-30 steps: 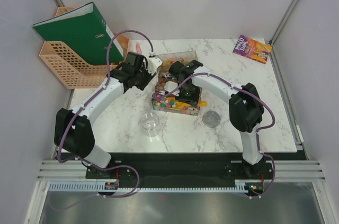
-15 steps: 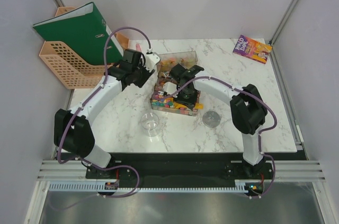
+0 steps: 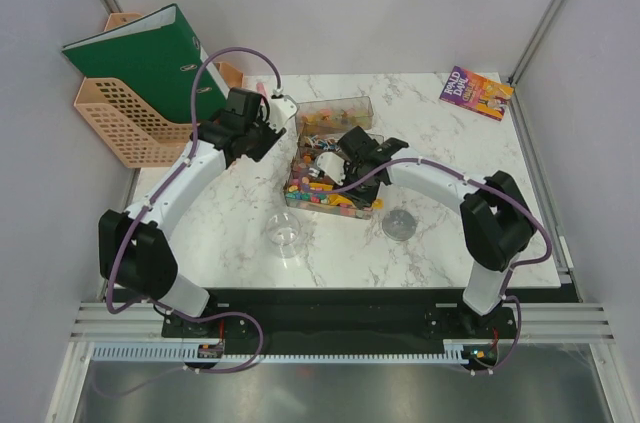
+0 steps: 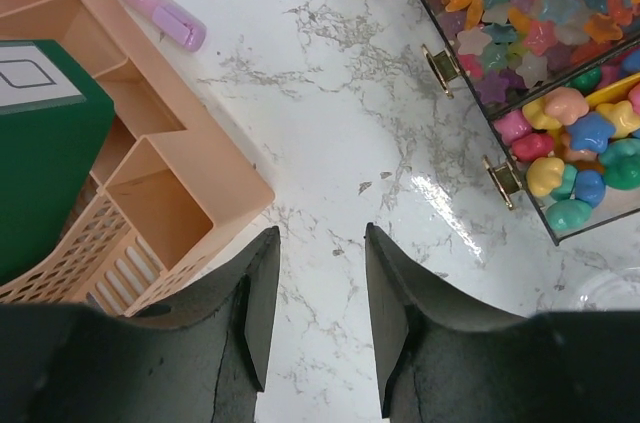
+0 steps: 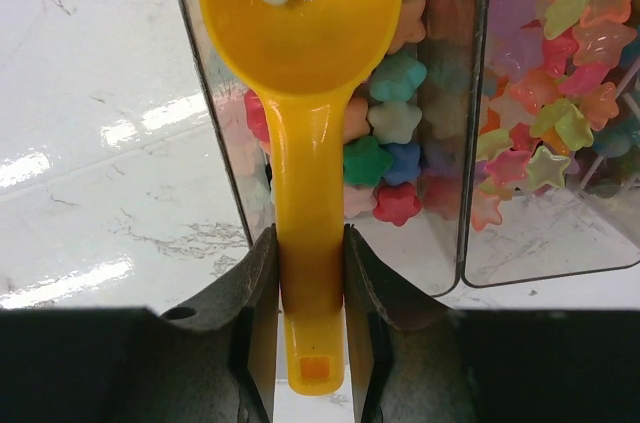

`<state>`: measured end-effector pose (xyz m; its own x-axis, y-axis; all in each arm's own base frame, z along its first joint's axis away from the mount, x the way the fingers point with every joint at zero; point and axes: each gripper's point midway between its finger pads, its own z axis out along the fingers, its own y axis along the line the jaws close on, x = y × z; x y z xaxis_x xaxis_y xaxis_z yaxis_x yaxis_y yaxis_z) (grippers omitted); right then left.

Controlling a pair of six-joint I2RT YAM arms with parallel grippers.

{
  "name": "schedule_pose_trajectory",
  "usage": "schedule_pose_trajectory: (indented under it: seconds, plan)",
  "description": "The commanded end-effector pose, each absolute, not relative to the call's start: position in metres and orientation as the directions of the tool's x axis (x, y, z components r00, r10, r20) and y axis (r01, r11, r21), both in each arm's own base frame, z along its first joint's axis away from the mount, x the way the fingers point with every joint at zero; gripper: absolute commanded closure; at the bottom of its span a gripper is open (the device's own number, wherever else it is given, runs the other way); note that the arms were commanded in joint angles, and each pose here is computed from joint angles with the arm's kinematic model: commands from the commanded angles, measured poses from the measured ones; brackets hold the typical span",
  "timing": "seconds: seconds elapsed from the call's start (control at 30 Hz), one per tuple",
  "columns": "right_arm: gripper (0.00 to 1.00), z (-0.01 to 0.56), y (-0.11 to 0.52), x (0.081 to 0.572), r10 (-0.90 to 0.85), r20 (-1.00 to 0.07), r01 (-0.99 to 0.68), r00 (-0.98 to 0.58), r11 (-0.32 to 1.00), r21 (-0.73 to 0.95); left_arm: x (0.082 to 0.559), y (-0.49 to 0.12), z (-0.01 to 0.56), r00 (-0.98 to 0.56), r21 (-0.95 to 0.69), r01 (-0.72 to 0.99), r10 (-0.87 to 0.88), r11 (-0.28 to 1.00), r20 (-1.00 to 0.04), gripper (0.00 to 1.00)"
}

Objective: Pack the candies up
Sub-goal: Scoop the fake candies from the storage box.

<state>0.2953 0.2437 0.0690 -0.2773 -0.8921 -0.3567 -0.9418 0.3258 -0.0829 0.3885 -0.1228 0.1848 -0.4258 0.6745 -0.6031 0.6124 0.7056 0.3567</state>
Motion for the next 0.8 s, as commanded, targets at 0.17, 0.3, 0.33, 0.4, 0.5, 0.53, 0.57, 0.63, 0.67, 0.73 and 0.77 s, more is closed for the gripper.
schedule_pose_trajectory:
  seconds: [0.17, 0.3, 0.33, 0.4, 0.5, 0.53, 0.57, 0.63, 0.67, 0.73, 0.77]
  plan:
    - [1.0, 0.081, 0.257, 0.298, -0.814, -0.508, -0.928, -0.283, 0.366, -0.068, 0.398, -0.108, 0.225, -0.342, 0.47, 0.581, 0.723, 0.665, -0.6, 0.52]
    - [0.99, 0.095, 0.25, 0.298, -0.82, -0.516, -0.932, -0.248, 0.347, -0.104, 0.402, -0.107, 0.226, -0.339, 0.478, 0.582, 0.731, 0.658, -0.592, 0.51]
    - [1.0, 0.097, 0.248, 0.297, -0.824, -0.514, -0.935, -0.237, 0.337, -0.109, 0.403, -0.107, 0.226, -0.338, 0.481, 0.581, 0.732, 0.656, -0.591, 0.51]
    - [1.0, 0.103, 0.244, 0.295, -0.834, -0.509, -0.941, -0.212, 0.314, -0.124, 0.404, -0.106, 0.225, -0.333, 0.485, 0.588, 0.74, 0.647, -0.584, 0.51]
    - [1.0, 0.111, 0.241, 0.292, -0.836, -0.516, -0.945, -0.186, 0.296, -0.14, 0.405, -0.109, 0.219, -0.333, 0.476, 0.602, 0.743, 0.641, -0.58, 0.51]
    - [1.0, 0.111, 0.242, 0.291, -0.835, -0.519, -0.946, -0.181, 0.292, -0.139, 0.405, -0.109, 0.219, -0.335, 0.473, 0.603, 0.742, 0.643, -0.582, 0.51]
    - [1.0, 0.11, 0.242, 0.29, -0.833, -0.521, -0.947, -0.184, 0.292, -0.133, 0.407, -0.11, 0.216, -0.338, 0.469, 0.605, 0.74, 0.644, -0.581, 0.51]
    - [1.0, 0.108, 0.245, 0.292, -0.827, -0.535, -0.948, -0.172, 0.286, -0.138, 0.408, -0.112, 0.213, -0.346, 0.458, 0.608, 0.735, 0.649, -0.583, 0.51]
    - [1.0, 0.102, 0.245, 0.291, -0.829, -0.532, -0.95, -0.173, 0.282, -0.131, 0.409, -0.113, 0.21, -0.349, 0.455, 0.61, 0.735, 0.649, -0.581, 0.51]
    - [1.0, 0.099, 0.249, 0.293, -0.822, -0.549, -0.953, -0.149, 0.267, -0.141, 0.41, -0.113, 0.208, -0.354, 0.451, 0.611, 0.734, 0.65, -0.579, 0.51]
    - [1.0, 0.091, 0.248, 0.291, -0.824, -0.547, -0.955, -0.151, 0.264, -0.134, 0.41, -0.113, 0.206, -0.359, 0.447, 0.612, 0.733, 0.652, -0.578, 0.51]
